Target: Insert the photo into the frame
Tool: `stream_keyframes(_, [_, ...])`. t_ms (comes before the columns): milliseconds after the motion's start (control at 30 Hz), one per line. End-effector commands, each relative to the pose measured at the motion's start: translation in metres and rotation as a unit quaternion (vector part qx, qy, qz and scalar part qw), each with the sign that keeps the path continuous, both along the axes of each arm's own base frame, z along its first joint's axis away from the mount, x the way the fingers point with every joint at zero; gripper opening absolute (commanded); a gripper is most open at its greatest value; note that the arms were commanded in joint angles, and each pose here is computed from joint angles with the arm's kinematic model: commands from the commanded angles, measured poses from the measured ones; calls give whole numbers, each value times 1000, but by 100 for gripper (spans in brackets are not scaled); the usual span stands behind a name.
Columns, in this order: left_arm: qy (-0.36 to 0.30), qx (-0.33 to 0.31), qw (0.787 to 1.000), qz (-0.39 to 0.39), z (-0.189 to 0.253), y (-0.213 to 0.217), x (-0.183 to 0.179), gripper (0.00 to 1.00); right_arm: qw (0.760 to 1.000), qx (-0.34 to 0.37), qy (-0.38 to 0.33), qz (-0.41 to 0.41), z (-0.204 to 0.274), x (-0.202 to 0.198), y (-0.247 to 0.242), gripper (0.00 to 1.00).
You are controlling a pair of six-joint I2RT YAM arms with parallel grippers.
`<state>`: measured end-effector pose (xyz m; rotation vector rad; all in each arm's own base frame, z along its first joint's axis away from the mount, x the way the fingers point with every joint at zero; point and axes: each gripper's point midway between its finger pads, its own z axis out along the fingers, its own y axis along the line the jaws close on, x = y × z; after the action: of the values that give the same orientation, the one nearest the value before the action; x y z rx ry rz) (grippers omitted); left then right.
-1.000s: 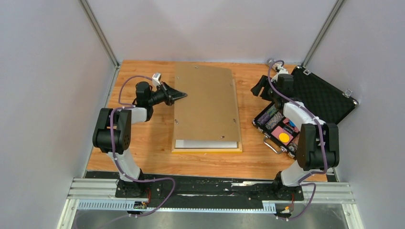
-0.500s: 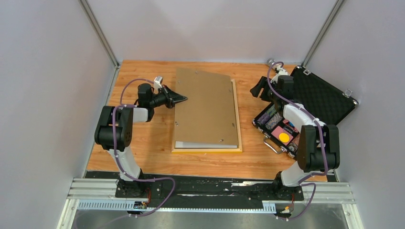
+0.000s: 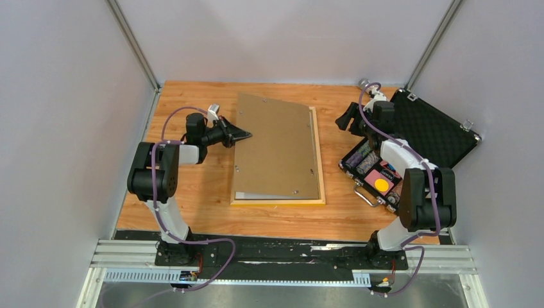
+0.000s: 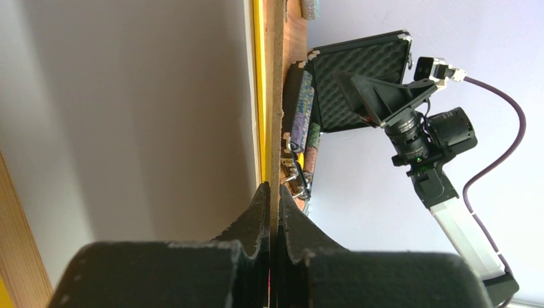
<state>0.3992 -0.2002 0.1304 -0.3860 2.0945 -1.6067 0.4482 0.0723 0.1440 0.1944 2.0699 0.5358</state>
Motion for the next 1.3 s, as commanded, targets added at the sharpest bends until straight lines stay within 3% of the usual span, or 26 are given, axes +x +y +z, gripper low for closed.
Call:
stream_keyframes(0, [-36,-8,999,-10,16,-4,4,0,1000,5,-29,7,15,6,3,65])
stream_keyframes(1267, [-25,-17,999,-20,3,-14,8,0,1000,5,-20,8,4,6,3,66])
